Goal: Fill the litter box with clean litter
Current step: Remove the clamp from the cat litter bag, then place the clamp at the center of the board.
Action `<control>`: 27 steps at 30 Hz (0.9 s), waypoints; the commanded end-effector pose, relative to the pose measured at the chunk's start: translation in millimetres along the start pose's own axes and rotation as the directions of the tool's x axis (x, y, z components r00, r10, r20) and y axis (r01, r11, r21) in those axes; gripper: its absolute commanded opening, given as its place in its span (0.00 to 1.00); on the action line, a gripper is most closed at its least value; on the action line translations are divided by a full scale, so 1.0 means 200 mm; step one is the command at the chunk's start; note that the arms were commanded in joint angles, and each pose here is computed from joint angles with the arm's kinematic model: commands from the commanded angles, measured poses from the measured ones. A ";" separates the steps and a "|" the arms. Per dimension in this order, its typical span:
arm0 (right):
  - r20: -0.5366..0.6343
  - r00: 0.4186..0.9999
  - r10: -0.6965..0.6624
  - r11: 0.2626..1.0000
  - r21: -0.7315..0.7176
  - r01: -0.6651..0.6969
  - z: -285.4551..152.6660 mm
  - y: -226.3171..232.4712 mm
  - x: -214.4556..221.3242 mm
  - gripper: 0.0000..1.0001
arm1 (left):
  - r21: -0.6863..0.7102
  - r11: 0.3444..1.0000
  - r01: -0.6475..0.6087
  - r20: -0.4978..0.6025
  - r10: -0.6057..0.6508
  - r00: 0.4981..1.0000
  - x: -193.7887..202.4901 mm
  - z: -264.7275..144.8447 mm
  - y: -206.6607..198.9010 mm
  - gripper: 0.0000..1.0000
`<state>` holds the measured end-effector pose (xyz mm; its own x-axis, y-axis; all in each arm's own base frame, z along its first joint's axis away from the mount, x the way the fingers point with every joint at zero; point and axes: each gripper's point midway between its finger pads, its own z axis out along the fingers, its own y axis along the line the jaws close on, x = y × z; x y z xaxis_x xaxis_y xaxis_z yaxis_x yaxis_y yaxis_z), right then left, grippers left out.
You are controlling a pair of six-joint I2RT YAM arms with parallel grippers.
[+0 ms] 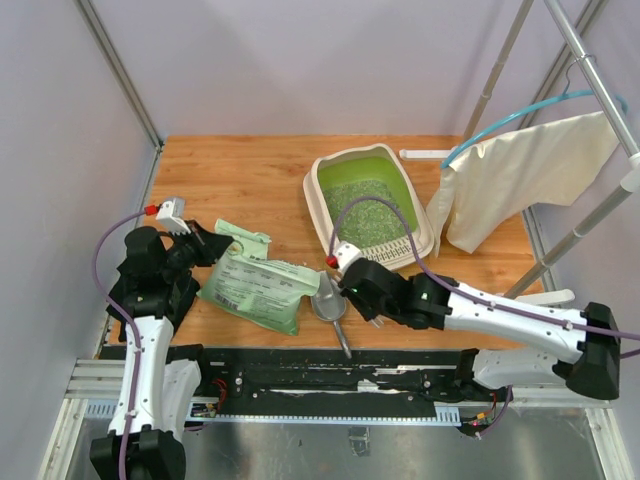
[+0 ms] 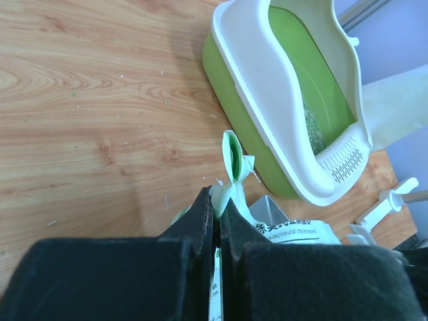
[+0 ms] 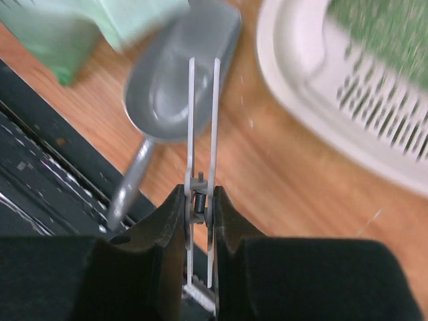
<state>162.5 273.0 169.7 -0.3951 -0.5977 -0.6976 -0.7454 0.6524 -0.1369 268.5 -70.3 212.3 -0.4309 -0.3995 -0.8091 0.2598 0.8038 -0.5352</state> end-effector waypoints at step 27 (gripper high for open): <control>-0.144 0.943 0.300 0.950 0.129 -0.283 0.04 -0.33 0.40 0.63 | 0.183 0.971 -0.153 0.203 0.115 0.972 -0.24 -0.08 -0.26 0.01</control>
<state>168.0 189.0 58.9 -0.7573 -0.4348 -0.4872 -0.5083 0.8609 0.0218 260.2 -80.0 225.8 -0.4039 -0.4116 -0.8170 0.3224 0.7717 -0.5482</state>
